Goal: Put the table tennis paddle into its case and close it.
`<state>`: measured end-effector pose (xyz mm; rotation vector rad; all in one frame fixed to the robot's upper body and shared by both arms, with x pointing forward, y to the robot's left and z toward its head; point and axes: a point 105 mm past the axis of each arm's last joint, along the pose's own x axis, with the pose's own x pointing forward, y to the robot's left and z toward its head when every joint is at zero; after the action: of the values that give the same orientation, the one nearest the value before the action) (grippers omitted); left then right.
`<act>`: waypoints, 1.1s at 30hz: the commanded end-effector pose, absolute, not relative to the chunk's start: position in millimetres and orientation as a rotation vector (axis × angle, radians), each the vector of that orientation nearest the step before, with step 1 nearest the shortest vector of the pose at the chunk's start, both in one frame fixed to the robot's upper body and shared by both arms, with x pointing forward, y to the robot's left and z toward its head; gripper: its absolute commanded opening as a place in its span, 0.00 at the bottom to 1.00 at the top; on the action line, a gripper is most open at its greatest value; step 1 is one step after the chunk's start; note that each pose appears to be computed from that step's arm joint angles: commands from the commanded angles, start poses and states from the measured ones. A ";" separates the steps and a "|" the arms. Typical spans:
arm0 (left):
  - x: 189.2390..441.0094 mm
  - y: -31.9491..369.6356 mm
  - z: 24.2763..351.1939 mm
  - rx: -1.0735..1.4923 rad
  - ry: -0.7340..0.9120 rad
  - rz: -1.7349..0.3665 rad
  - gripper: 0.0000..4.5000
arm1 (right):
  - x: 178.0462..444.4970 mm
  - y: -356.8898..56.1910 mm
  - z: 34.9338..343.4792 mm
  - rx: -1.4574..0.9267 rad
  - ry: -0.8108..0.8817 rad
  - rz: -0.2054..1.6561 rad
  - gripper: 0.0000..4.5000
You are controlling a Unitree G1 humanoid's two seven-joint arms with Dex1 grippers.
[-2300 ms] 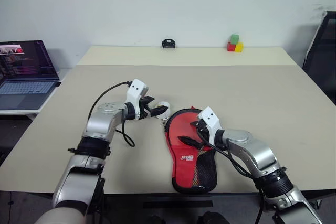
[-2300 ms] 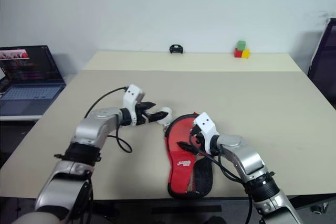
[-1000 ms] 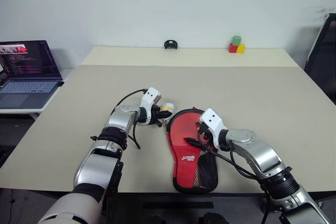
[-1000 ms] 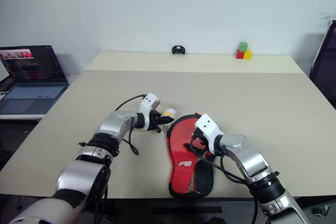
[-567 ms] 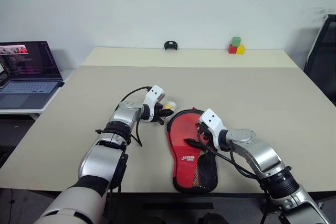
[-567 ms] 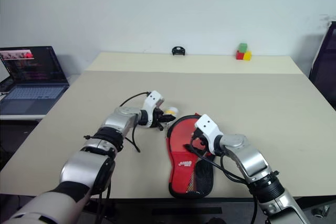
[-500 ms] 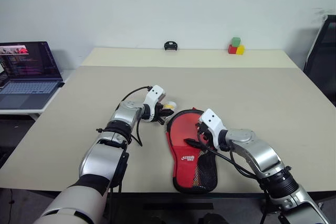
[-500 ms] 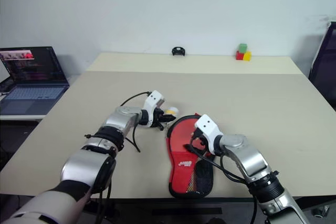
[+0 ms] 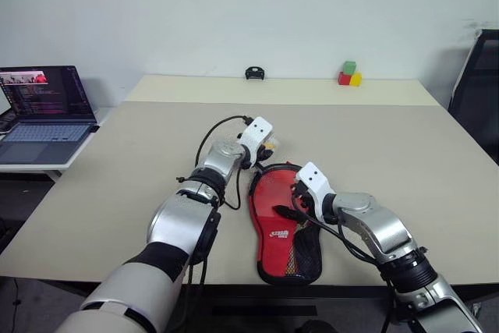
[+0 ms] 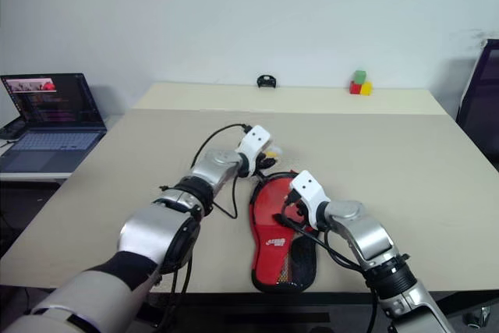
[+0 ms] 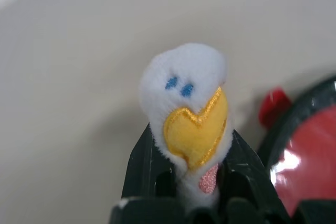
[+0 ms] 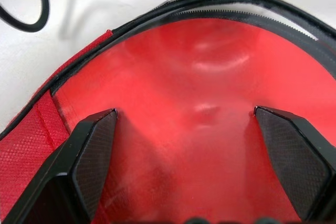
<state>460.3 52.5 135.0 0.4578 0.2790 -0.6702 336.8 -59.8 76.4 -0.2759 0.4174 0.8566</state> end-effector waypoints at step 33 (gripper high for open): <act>416.3 -94.7 157.9 0.751 0.015 -0.899 0.10 | 290.2 -74.1 0.9 -0.186 0.701 0.674 1.00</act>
<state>429.2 -70.9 152.0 0.7342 0.0730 -0.8210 319.1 -60.5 71.9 -0.2024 0.3808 0.7000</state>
